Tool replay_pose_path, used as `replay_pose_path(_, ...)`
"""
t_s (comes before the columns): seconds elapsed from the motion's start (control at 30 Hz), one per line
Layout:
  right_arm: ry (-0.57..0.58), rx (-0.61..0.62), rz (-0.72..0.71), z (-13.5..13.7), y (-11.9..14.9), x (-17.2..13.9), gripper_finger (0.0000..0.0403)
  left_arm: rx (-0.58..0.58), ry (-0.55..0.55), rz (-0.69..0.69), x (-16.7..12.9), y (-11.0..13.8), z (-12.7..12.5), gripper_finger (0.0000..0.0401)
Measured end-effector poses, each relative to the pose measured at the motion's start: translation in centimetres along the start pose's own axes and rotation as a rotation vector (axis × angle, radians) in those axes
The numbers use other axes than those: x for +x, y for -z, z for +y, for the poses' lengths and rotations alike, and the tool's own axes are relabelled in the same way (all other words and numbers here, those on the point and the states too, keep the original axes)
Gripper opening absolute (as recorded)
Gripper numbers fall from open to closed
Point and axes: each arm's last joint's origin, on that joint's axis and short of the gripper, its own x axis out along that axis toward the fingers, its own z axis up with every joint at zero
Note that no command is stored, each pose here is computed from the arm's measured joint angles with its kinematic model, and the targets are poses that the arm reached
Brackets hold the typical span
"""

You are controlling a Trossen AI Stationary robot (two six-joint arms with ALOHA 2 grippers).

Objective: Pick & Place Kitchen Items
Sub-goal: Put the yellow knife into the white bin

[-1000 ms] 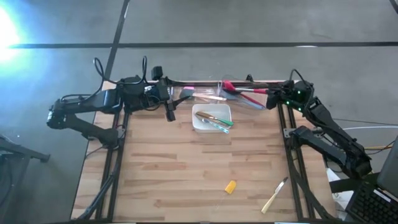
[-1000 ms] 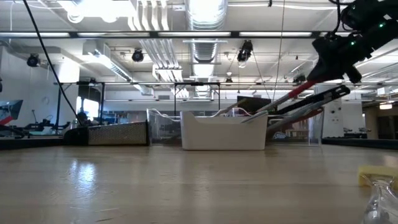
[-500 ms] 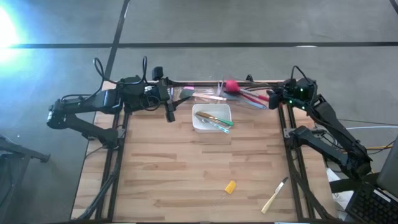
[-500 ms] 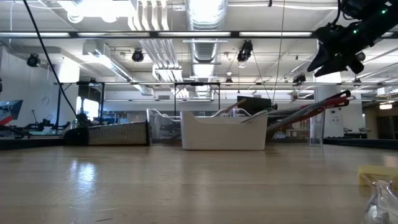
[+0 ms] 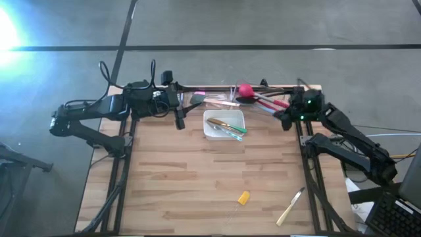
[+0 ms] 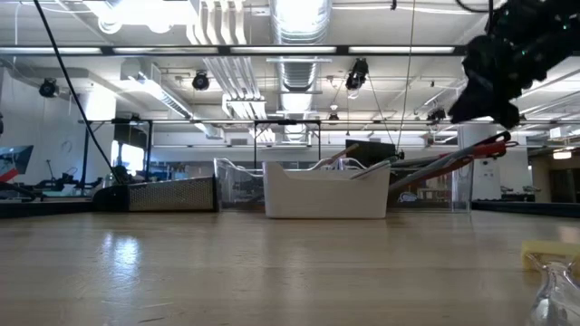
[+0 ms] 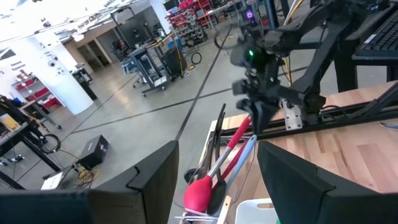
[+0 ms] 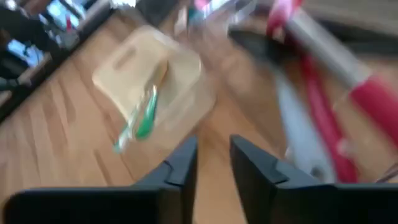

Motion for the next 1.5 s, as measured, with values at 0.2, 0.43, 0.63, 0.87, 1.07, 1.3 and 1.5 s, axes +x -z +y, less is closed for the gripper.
replay_pose_path(0.2,-0.027,-0.024,-0.004,0.4,0.4,1.0,0.0014,0.022,0.000,0.000,0.0,0.0,0.0,0.0225)
replay_pose_path(0.43,-0.008,-0.027,0.146,0.8,0.9,2.8,0.0008,0.039,0.001,0.003,0.1,0.1,-0.1,0.0225)
replay_pose_path(0.63,0.052,-0.087,0.303,1.4,0.8,4.5,0.0008,0.079,0.008,0.018,0.7,0.3,-0.3,0.0225)
replay_pose_path(0.87,0.175,-0.132,0.447,1.6,-0.3,6.0,0.0008,0.102,0.016,0.037,1.3,0.6,-0.7,0.0225)
replay_pose_path(1.07,0.281,-0.176,0.520,1.4,-1.1,7.3,0.0008,0.111,0.016,0.039,1.4,0.7,-0.7,0.0225)
replay_pose_path(1.3,0.410,-0.225,0.617,0.9,-1.6,8.7,0.0008,0.122,0.016,0.039,1.4,0.7,-0.7,0.0225)
replay_pose_path(1.5,0.511,-0.266,0.623,0.6,-2.2,9.6,0.0008,0.127,0.016,0.039,1.4,0.7,-0.7,0.0225)
